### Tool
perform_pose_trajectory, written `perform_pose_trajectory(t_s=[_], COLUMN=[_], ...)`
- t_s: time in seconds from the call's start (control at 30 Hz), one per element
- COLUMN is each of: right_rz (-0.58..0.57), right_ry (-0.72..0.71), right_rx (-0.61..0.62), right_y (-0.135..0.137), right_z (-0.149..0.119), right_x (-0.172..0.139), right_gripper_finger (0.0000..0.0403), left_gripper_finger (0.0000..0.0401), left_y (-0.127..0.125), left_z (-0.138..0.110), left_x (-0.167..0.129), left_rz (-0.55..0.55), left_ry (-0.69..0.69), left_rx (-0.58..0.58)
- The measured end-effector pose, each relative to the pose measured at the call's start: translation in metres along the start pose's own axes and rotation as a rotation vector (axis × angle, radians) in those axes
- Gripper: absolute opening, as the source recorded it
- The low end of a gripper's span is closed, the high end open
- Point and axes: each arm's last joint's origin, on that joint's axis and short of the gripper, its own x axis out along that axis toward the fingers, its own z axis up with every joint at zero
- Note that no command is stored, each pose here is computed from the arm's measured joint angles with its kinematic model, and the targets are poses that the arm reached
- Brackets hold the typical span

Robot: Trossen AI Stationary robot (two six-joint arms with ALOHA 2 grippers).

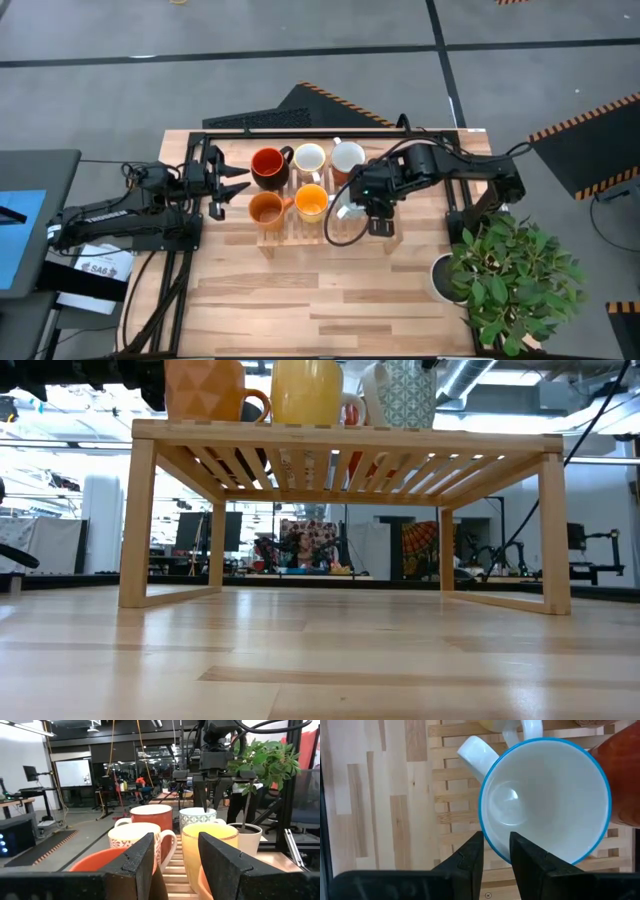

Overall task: Place coffee mugs
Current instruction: Put the green patterned mug on the shelf, then return to Home Position

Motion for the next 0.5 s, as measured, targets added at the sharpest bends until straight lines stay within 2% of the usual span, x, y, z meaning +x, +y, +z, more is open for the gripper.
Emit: perform_pose_trajectory(t_s=[0.3, 0.5], right_rz=[-0.003, 0.004], right_ry=[0.011, -0.116], right_rx=[-0.048, -0.053], right_y=[-0.003, -0.007], right_z=[-0.005, -0.007], right_x=[-0.005, -0.027], right_gripper_finger=[0.0120, 0.0120], left_gripper_finger=[0.0141, 0.0141], left_y=[0.000, 0.001], left_z=[0.000, 0.000], left_x=[0.000, 0.000], left_rz=[0.016, 0.036], left_ry=[-0.001, 0.000], left_rx=[0.000, 0.000])
